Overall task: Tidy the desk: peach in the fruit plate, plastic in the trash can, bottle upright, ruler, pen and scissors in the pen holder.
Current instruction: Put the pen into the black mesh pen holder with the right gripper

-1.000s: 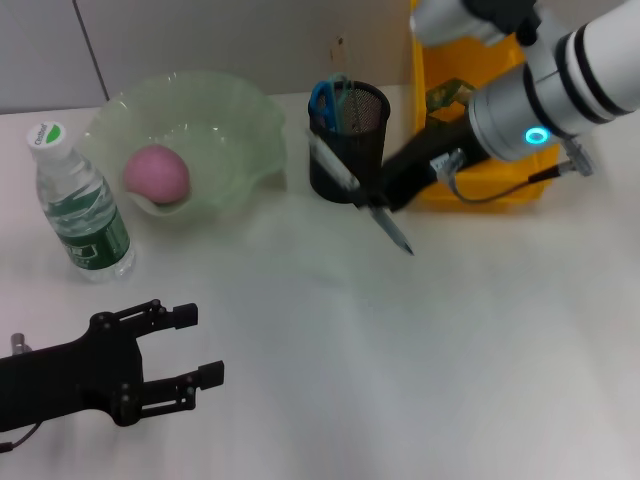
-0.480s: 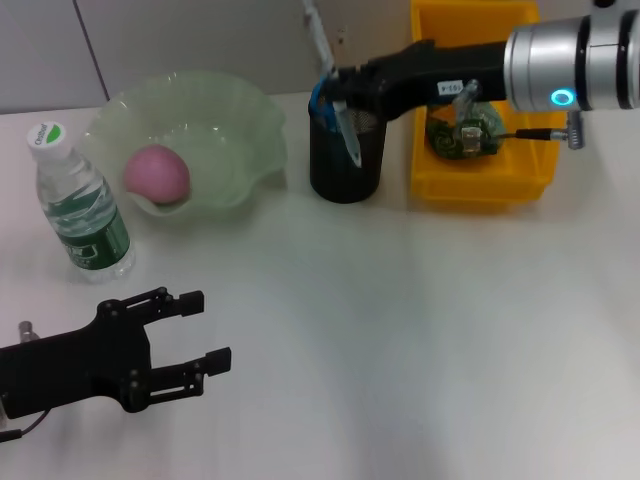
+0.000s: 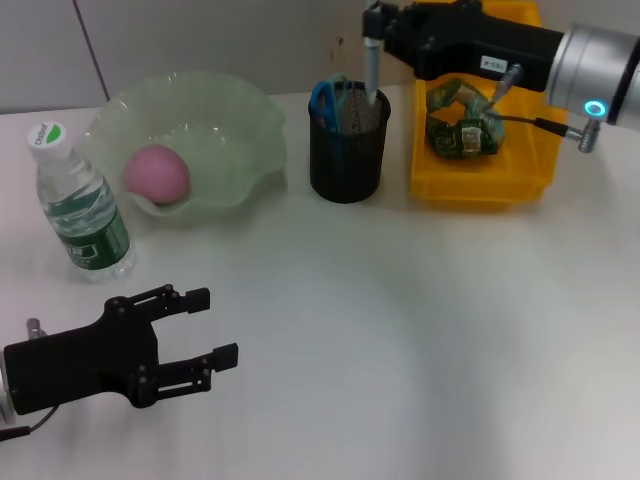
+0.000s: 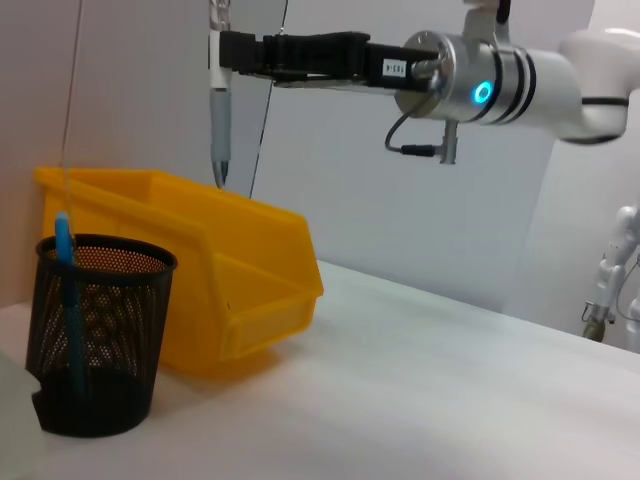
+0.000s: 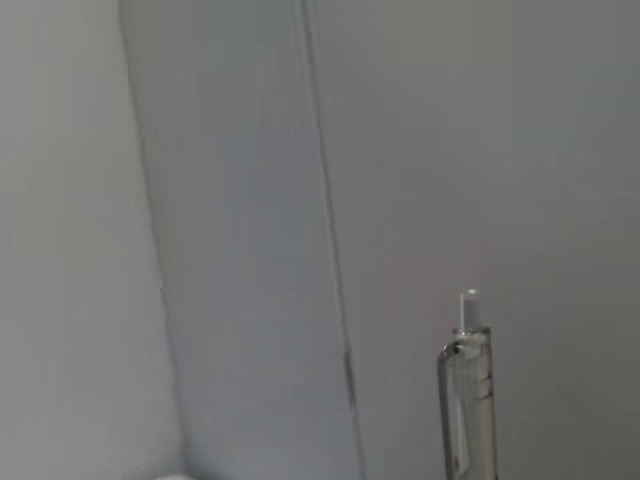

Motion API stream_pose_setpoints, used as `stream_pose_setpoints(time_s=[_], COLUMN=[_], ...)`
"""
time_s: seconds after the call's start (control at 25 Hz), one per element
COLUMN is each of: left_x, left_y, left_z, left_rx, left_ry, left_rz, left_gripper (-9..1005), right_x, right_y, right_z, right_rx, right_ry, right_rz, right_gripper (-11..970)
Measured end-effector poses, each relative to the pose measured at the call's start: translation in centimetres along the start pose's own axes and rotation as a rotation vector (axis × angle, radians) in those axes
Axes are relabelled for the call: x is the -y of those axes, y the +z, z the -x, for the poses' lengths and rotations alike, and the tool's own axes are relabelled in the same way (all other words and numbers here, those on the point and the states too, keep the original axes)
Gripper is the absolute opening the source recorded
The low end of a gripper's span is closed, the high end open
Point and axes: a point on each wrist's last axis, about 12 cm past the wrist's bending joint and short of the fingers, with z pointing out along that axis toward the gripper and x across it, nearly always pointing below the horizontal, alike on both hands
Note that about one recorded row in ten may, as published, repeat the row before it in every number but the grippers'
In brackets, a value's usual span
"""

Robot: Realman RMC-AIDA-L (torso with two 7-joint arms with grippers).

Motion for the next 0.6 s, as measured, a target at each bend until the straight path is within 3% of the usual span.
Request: stream_pose_setpoints(time_s=[0.32,0.6], left_x=[0.1,0.0], left_y=[0.4,0.9], left_z=[0.0,0.1], left_rx=[0.004,0.004], left_ry=[0.0,-0.006], left_rz=[-0.003,-0.003], left_gripper=[805,805], right_x=[0.7,0.4], right_y=[-0.6,1.4], right_z=[-1.9,-2.7], right_rx=[0.064,0.035], right_ry=[-0.054,-0.059], right_rz=[-0.085,-0.096], right_gripper=[118,118])
